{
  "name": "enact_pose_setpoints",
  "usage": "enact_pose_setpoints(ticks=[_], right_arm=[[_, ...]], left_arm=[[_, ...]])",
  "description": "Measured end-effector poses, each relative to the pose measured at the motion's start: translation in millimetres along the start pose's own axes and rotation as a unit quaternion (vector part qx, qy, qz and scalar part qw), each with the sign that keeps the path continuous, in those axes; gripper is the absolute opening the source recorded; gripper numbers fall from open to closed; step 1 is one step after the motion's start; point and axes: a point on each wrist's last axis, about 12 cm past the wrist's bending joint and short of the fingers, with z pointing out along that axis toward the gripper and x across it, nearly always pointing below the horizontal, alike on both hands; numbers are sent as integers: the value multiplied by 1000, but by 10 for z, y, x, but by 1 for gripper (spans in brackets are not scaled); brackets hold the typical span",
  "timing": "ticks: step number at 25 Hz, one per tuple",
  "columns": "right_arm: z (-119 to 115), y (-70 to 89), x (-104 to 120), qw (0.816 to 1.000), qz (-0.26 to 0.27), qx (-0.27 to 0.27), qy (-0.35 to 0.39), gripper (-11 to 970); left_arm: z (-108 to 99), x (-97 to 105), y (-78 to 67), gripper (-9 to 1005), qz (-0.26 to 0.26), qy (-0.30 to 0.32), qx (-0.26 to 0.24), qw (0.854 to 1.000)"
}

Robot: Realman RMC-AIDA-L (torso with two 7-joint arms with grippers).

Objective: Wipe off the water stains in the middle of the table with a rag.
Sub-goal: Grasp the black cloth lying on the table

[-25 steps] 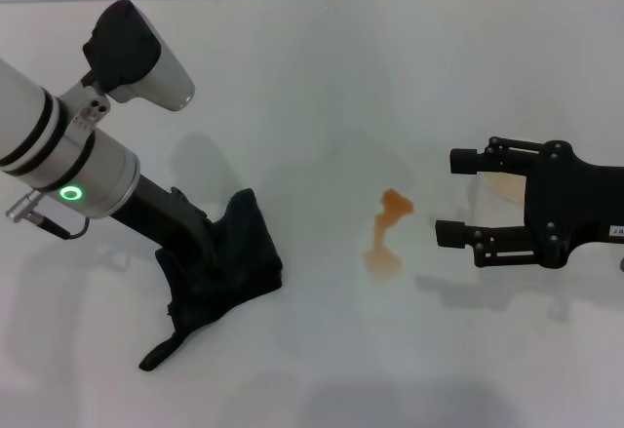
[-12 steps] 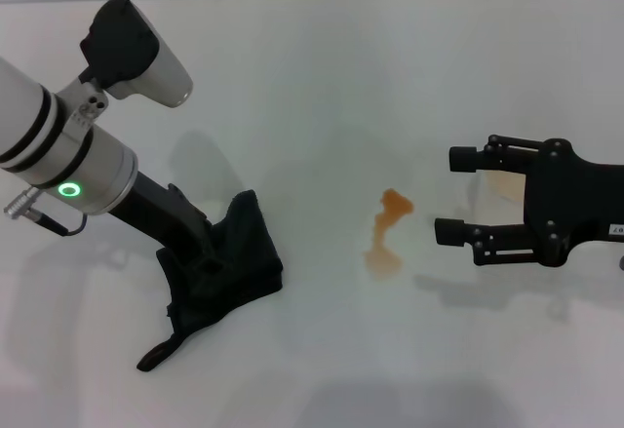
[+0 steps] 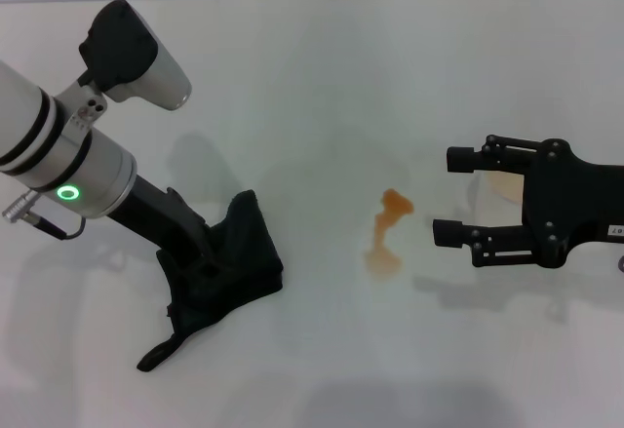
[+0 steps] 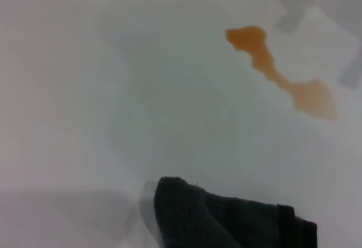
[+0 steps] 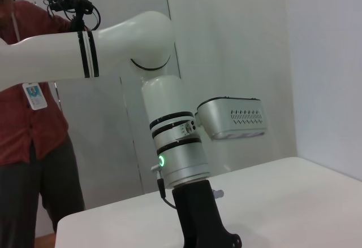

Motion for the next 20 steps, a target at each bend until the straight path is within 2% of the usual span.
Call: enact_pose_setpoints(ticks=[6, 20], right_arm=[[-5, 14, 6, 1000, 1, -4, 0, 832], [-15, 27, 13, 1000, 2, -5, 0, 832]], left_arm=[[3, 12, 1, 402, -4, 0, 1, 1000], [30, 18, -7, 210, -4, 6, 8, 1000]])
